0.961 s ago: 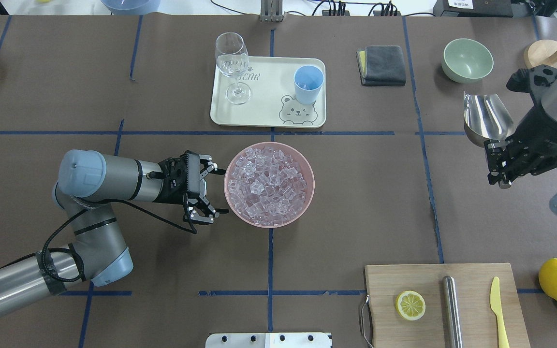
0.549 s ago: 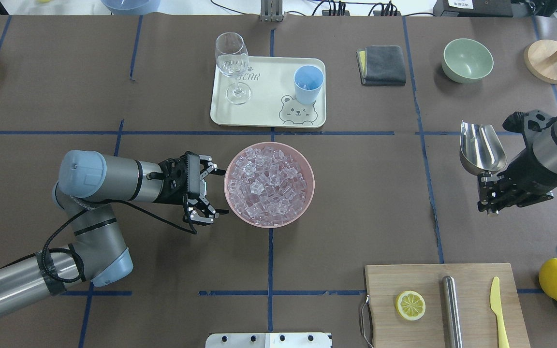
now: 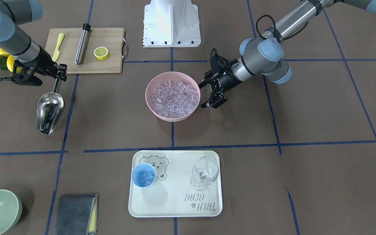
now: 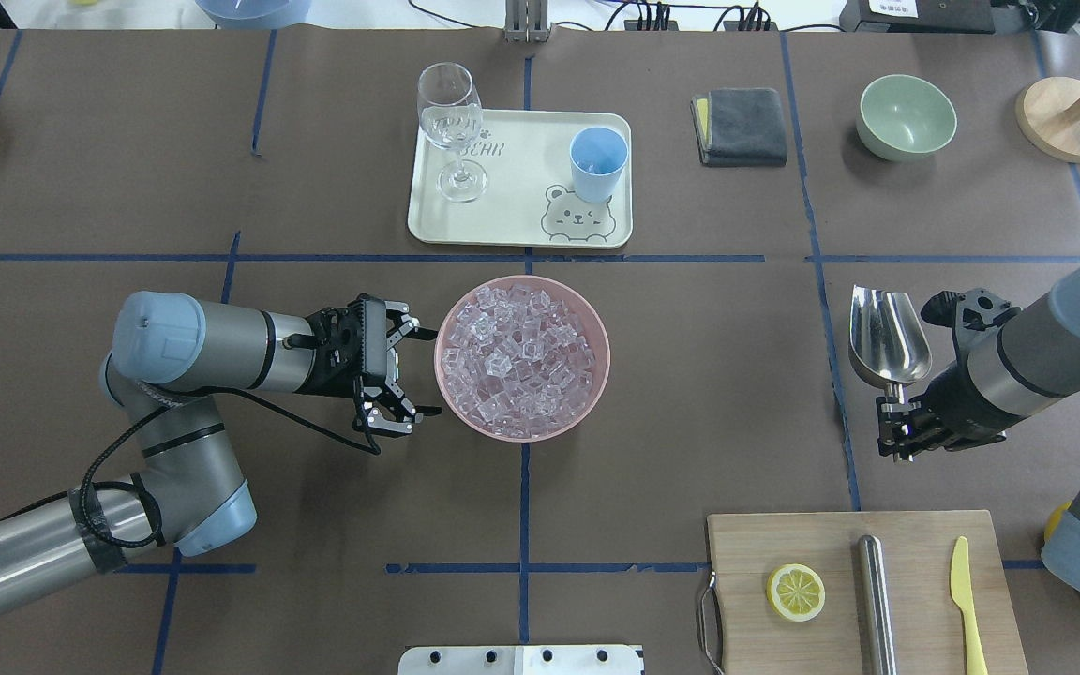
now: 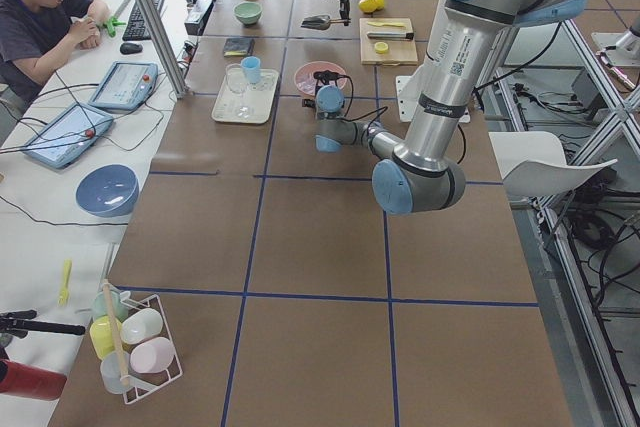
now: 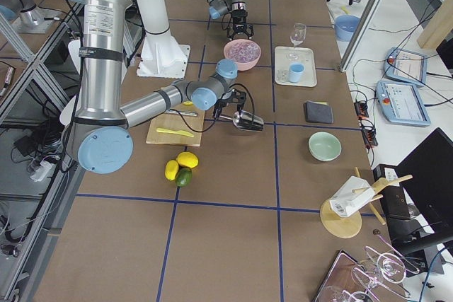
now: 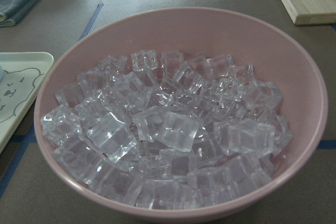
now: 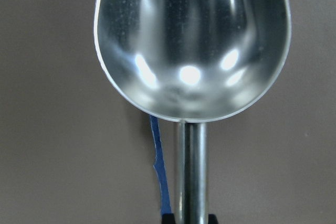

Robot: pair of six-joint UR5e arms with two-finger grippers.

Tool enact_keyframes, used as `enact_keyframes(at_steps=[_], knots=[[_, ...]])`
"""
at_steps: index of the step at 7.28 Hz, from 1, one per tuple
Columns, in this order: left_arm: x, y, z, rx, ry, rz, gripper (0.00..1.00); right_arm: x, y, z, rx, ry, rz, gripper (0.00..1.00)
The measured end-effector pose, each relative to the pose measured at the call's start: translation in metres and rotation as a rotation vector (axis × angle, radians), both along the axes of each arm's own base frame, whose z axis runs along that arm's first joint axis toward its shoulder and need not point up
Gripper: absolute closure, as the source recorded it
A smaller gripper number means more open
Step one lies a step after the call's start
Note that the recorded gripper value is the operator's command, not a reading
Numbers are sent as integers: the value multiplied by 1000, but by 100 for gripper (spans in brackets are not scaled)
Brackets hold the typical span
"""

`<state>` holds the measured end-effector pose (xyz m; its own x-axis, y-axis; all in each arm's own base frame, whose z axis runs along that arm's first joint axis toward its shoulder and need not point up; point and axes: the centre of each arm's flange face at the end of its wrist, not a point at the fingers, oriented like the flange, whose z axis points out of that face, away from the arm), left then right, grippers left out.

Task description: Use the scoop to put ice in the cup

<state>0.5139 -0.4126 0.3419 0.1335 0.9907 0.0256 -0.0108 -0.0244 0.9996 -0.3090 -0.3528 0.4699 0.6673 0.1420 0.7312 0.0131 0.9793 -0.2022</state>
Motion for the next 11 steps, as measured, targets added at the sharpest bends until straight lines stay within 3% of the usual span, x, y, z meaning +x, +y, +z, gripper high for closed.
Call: enact_keyframes(at_steps=[7, 9, 11], knots=[[0, 0, 0, 1, 0, 0, 0, -18, 19, 10, 21, 31, -41, 100], [0, 0, 0, 1, 0, 1, 0, -17, 20, 12, 19, 35, -42, 1], [0, 1, 0, -2, 1, 1, 0, -17, 20, 11, 20, 34, -40, 0]])
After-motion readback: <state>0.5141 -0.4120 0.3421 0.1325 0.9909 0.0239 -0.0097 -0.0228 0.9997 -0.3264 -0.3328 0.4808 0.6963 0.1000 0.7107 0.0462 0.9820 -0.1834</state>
